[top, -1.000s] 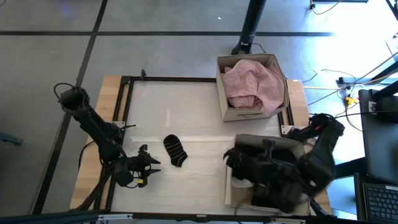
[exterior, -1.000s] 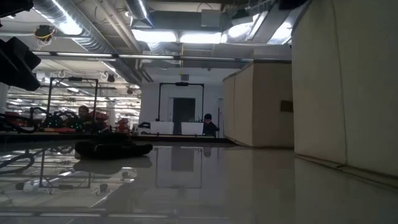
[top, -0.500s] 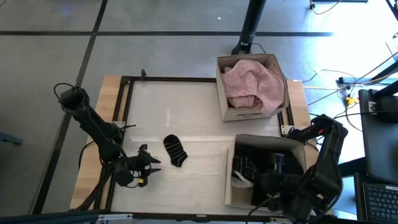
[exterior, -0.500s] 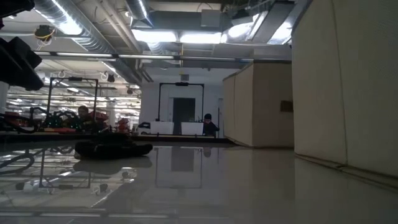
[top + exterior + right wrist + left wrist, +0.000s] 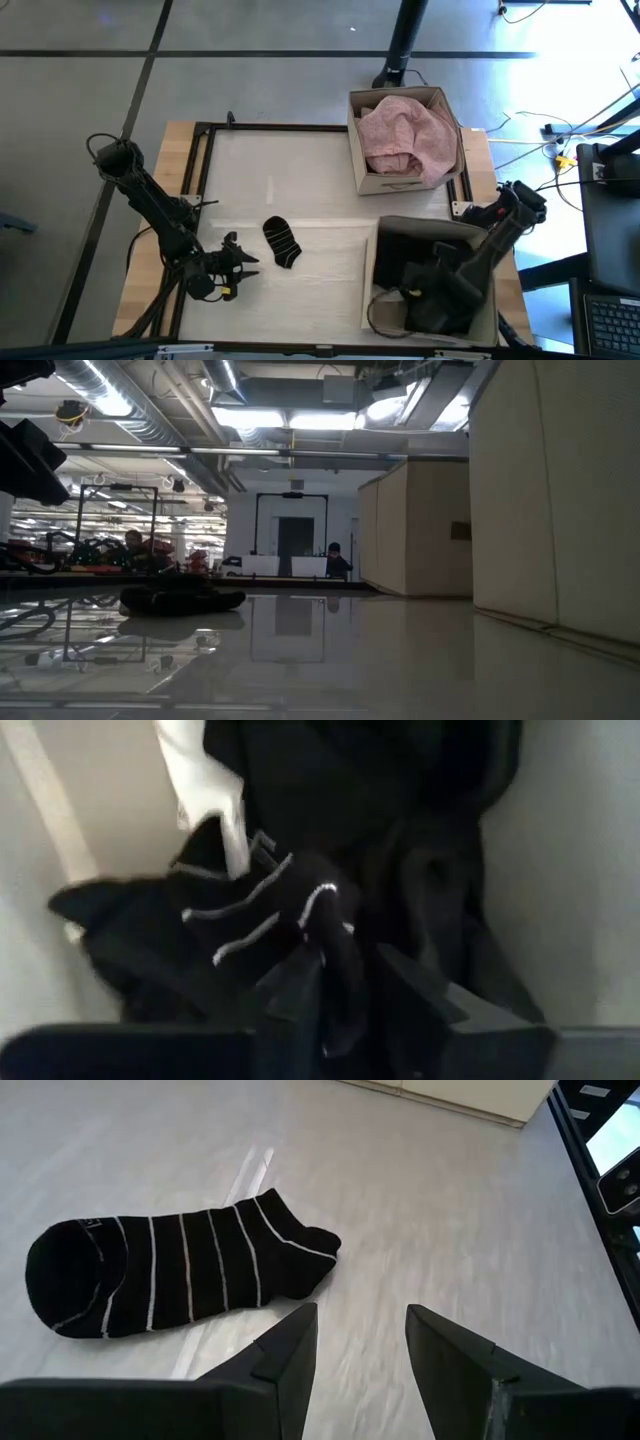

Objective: Sort clothes
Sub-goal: Put the black striped sock into the bottom laundry organizer

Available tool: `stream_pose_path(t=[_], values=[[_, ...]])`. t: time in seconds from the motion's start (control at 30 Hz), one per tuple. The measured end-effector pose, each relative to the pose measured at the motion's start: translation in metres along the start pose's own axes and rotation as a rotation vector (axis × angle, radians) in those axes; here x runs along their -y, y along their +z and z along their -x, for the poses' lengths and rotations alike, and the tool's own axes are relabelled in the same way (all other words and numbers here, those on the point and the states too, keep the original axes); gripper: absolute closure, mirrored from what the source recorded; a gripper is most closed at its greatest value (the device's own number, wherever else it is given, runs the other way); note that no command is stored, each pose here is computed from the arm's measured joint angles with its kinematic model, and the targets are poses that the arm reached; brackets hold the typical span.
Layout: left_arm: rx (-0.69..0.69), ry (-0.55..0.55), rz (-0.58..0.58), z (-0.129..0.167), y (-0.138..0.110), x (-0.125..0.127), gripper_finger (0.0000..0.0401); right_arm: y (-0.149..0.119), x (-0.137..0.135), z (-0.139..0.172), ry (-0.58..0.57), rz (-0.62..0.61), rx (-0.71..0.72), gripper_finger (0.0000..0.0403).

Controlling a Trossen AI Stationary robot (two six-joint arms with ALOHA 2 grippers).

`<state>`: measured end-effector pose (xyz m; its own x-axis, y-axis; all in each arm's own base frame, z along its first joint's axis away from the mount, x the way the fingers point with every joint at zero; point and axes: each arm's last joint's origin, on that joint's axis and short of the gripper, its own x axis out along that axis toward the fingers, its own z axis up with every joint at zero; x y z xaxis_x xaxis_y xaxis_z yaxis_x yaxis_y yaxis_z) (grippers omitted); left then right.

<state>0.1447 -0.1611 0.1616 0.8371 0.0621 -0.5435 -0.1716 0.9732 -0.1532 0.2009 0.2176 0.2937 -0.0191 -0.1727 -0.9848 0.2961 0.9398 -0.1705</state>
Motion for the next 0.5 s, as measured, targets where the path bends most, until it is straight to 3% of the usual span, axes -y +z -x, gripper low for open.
stream_pose_path(t=[0.1, 0.27, 0.37, 0.5], values=[[-0.006, -0.006, 0.001, 0.0, 0.0, 0.0, 0.0255, 0.019, 0.009, 0.004, 0.06, 0.012, -0.07, 0.0265], [-0.006, -0.008, 0.002, 0.0, 0.0, 0.0, 0.0255, 0.052, 0.026, 0.027, 0.19, 0.06, -0.053, 0.0207], [-0.007, -0.009, 0.003, 0.0, 0.0, 0.0, 0.0255, 0.066, 0.037, 0.048, 0.245, 0.061, 0.038, 0.0185], [-0.008, -0.009, 0.016, 0.0, 0.0, 0.0, 0.0255, 0.084, 0.044, 0.071, 0.225, 0.126, 0.319, 0.0172]])
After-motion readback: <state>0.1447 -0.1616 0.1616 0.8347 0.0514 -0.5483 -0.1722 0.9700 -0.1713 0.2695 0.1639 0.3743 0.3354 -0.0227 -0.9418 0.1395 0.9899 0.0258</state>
